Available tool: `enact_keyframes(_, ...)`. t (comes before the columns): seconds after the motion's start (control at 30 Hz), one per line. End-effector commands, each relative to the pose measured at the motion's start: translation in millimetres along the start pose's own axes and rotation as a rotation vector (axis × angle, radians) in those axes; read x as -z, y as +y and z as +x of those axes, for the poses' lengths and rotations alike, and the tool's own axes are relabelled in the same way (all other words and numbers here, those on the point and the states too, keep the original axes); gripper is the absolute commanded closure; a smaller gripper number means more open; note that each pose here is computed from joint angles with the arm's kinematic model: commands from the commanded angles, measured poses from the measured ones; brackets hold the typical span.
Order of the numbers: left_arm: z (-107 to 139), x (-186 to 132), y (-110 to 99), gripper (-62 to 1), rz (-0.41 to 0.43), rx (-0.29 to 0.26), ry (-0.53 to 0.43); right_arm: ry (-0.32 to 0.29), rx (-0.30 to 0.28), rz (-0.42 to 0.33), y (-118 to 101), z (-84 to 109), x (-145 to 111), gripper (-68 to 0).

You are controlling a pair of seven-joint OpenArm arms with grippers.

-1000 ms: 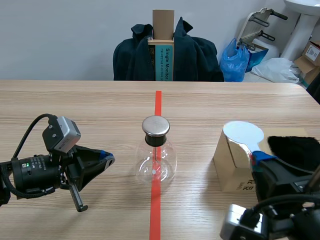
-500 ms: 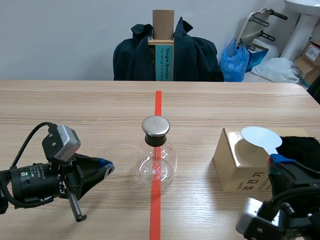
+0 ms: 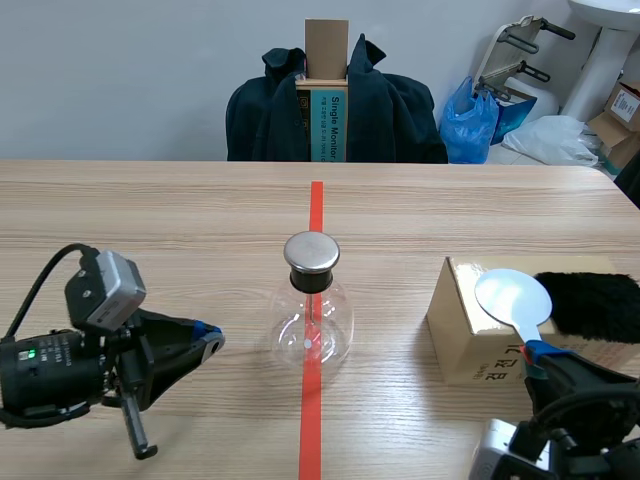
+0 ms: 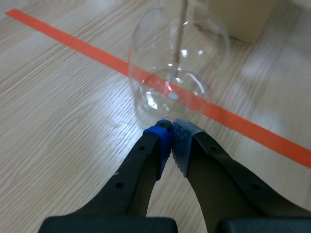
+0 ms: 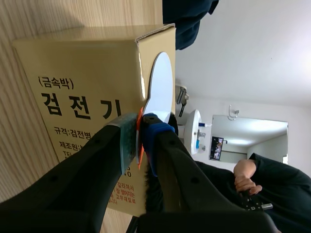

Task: Do the electroscope experiment.
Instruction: 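Put the plate down on the right, then return to the home posture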

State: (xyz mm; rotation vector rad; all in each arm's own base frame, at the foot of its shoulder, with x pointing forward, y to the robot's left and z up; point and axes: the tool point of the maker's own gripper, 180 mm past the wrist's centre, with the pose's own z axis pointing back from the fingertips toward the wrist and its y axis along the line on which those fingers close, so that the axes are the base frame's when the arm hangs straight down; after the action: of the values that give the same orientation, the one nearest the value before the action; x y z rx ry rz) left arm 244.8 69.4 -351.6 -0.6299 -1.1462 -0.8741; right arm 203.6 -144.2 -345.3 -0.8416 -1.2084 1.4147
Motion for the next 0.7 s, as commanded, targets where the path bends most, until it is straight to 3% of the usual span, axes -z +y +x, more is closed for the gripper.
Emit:
enact_keyframes(0.0,18.8,-17.9,-8.5,-3.2,-0.022,0.017,-0.041,0.011,0.011,-0.031,-8.7,-3.1,2.9,-9.9)
enact_keyframes(0.1,37.1,-41.4,-31.0,-3.3,-0.071,0.016,-0.059,0.025,0.027,-0.036,-9.5,-5.8,2.9,-25.2)
enact_keyframes(0.17,48.3,-54.1,-40.9,-10.1,-0.079,0.024,-0.068,0.041,0.029,-0.036,-9.3,-8.6,2.6,-35.6)
enact_keyframes(0.27,61.7,-66.7,-45.4,-35.7,-0.060,0.030,-0.086,0.049,0.030,-0.034,-8.7,-10.0,1.9,-46.0)
enact_keyframes(0.33,65.9,-70.9,-47.0,-55.6,-0.054,0.037,-0.089,0.065,0.034,-0.036,-9.0,-12.8,1.7,-47.5)
enact_keyframes(0.37,67.7,-72.1,-47.8,-62.3,-0.052,0.035,-0.093,0.071,0.039,-0.044,-10.2,-14.1,1.3,-47.5)
enact_keyframes(0.47,69.2,-72.4,-50.4,-62.3,-0.056,0.030,-0.096,0.081,0.037,-0.041,-7.3,-15.2,-5.7,-47.5)
enact_keyframes(0.67,68.6,-72.4,-50.7,-62.3,-0.059,0.030,-0.093,0.054,0.037,0.048,9.7,-17.3,-35.0,-47.5)
